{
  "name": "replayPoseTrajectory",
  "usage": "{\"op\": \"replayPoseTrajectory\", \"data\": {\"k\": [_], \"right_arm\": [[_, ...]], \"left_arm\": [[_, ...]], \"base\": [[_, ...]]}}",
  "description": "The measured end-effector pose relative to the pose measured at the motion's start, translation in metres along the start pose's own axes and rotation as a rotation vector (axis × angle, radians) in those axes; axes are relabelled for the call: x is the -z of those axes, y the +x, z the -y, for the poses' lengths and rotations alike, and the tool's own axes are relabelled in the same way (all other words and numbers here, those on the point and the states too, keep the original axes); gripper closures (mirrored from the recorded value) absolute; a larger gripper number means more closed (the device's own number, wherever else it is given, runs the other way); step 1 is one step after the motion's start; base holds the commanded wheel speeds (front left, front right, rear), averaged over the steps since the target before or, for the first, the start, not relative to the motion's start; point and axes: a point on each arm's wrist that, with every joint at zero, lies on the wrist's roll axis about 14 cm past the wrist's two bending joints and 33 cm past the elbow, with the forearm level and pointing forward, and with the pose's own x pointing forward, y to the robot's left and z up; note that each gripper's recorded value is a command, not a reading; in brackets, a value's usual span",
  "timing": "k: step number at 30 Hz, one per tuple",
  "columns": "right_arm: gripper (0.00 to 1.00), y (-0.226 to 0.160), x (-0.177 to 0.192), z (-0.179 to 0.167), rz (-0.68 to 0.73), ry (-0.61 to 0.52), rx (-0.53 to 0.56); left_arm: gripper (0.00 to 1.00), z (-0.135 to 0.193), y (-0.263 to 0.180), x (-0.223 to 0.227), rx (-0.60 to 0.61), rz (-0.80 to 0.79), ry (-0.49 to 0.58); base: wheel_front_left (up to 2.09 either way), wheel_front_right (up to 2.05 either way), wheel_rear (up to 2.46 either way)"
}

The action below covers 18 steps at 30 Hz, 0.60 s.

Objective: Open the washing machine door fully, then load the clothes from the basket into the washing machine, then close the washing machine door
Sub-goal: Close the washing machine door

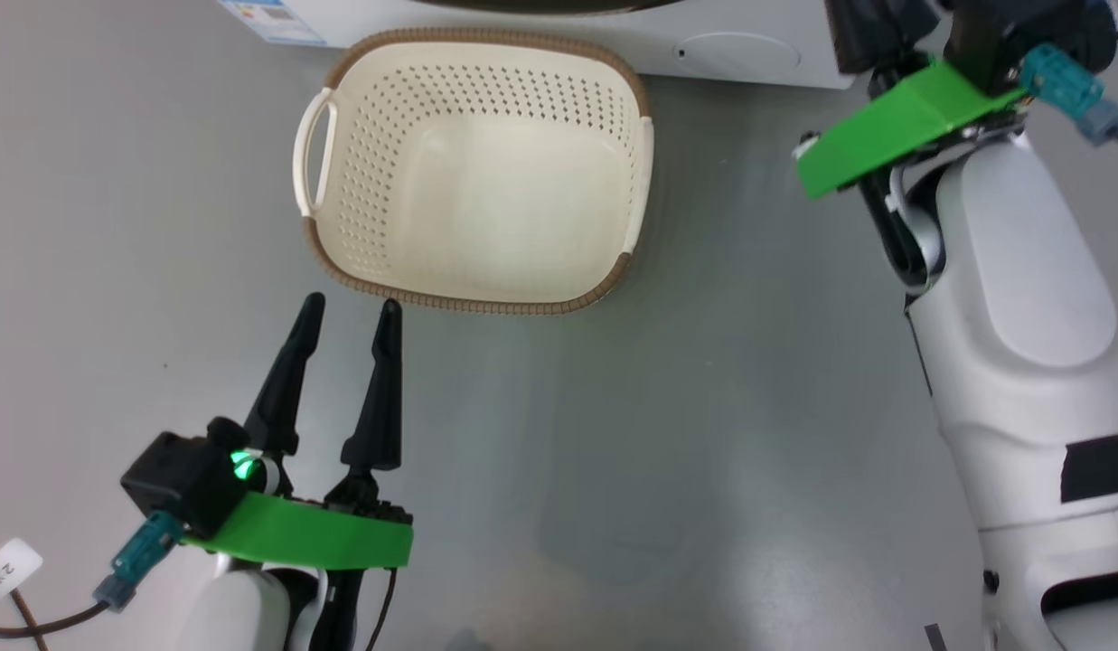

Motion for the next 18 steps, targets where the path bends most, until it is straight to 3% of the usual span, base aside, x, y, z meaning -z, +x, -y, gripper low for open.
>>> {"op": "replayPoseTrajectory", "data": {"k": [7, 8, 10, 11, 18], "right_arm": [[1.0, -0.035, 0.009, 0.0, -0.059, 0.031, 0.027], [0.9, -0.04, 0.01, 0.001, -0.067, 0.033, 0.032], [0.53, -0.051, 0.012, 0.002, -0.085, 0.035, 0.042], [0.02, -0.051, 0.012, 0.002, -0.085, 0.035, 0.042], [0.0, -0.083, 0.004, 0.005, -0.109, 0.04, 0.08]], "left_arm": [[0.0, 0.003, -0.004, -0.01, 0.012, 0.025, 0.005], [0.0, 0.003, -0.004, -0.013, 0.014, 0.032, 0.008], [0.0, 0.004, -0.005, -0.016, 0.02, 0.04, 0.014], [0.0, 0.004, -0.005, -0.016, 0.02, 0.04, 0.014], [0.0, 0.009, -0.012, -0.026, 0.034, 0.065, 0.016]], "base": [[0.0, 0.0, 0.0], [0.0, 0.0, 0.0], [0.0, 0.0, 0.0], [0.0, 0.0, 0.0], [0.0, 0.0, 0.0]]}}
